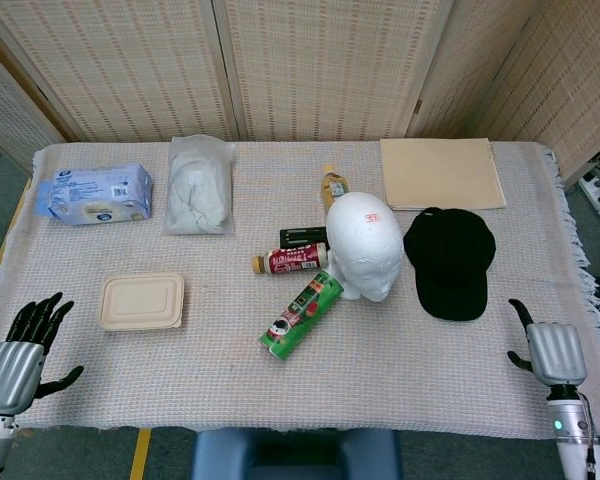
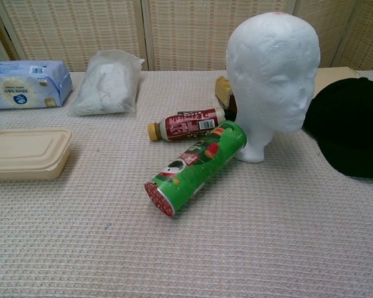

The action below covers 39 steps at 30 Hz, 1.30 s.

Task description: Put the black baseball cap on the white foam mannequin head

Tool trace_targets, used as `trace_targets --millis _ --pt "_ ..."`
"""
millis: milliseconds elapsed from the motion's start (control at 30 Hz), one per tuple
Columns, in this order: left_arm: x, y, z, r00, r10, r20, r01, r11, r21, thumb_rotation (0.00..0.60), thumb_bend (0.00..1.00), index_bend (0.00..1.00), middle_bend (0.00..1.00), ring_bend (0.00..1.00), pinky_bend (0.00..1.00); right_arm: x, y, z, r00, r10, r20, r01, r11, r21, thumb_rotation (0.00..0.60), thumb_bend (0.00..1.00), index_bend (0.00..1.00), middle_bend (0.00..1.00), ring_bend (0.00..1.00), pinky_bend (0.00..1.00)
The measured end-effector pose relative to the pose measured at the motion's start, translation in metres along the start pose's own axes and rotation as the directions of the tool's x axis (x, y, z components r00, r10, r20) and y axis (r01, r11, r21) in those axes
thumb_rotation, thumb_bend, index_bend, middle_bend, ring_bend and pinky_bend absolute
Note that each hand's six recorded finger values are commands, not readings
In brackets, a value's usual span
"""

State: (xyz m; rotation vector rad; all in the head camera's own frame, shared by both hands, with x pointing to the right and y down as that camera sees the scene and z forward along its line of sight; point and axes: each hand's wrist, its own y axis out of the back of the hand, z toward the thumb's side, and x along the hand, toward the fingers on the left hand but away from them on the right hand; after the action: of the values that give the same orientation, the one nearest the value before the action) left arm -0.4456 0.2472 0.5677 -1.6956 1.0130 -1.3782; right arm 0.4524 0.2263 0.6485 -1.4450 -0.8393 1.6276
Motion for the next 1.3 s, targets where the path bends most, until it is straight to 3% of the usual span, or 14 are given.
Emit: trace_targets --millis 133,300,600,833,1300 --pt "0.0 0.001 -0.003 1.0 0.005 -0.024 -0.005 1.0 -0.006 0.6 0.22 0.06 0.0 0.0 0.02 -0.011 -0.009 0.001 1.0 -0.018 0.024 0.018 1.0 0.007 0.6 0.03 0.42 1.0 1.0 1.0" --pt "0.001 0.004 -0.003 0.999 0.031 -0.028 -0.032 0.999 -0.018 0.6 0.22 0.06 0.0 0.0 0.02 -0.024 -0.021 0.012 0.999 -0.041 0.026 0.041 0.999 0.008 0.6 0.03 0.43 1.0 1.0 1.0" --pt "0.003 0.001 -0.006 0.999 0.022 -0.033 -0.021 1.0 0.012 0.6 0.22 0.06 0.0 0.0 0.02 -0.039 -0.031 0.02 0.992 -0.122 0.04 0.12 0.992 0.04 0.6 0.05 0.43 1.0 1.0 1.0" --pt "0.003 -0.003 -0.008 0.999 -0.024 -0.043 0.025 1.0 0.014 0.6 0.22 0.08 0.0 0.0 0.02 -0.046 -0.035 0.034 0.982 -0.191 0.006 0.191 0.981 0.016 0.6 0.09 0.46 1.0 1.0 1.0" --pt "0.004 0.001 -0.011 0.998 -0.014 -0.061 0.016 1.0 0.023 0.6 0.22 0.09 0.0 0.0 0.02 -0.055 -0.053 0.063 0.984 -0.166 -0.064 0.167 0.986 0.007 0.6 0.1 0.46 1.0 1.0 1.0"
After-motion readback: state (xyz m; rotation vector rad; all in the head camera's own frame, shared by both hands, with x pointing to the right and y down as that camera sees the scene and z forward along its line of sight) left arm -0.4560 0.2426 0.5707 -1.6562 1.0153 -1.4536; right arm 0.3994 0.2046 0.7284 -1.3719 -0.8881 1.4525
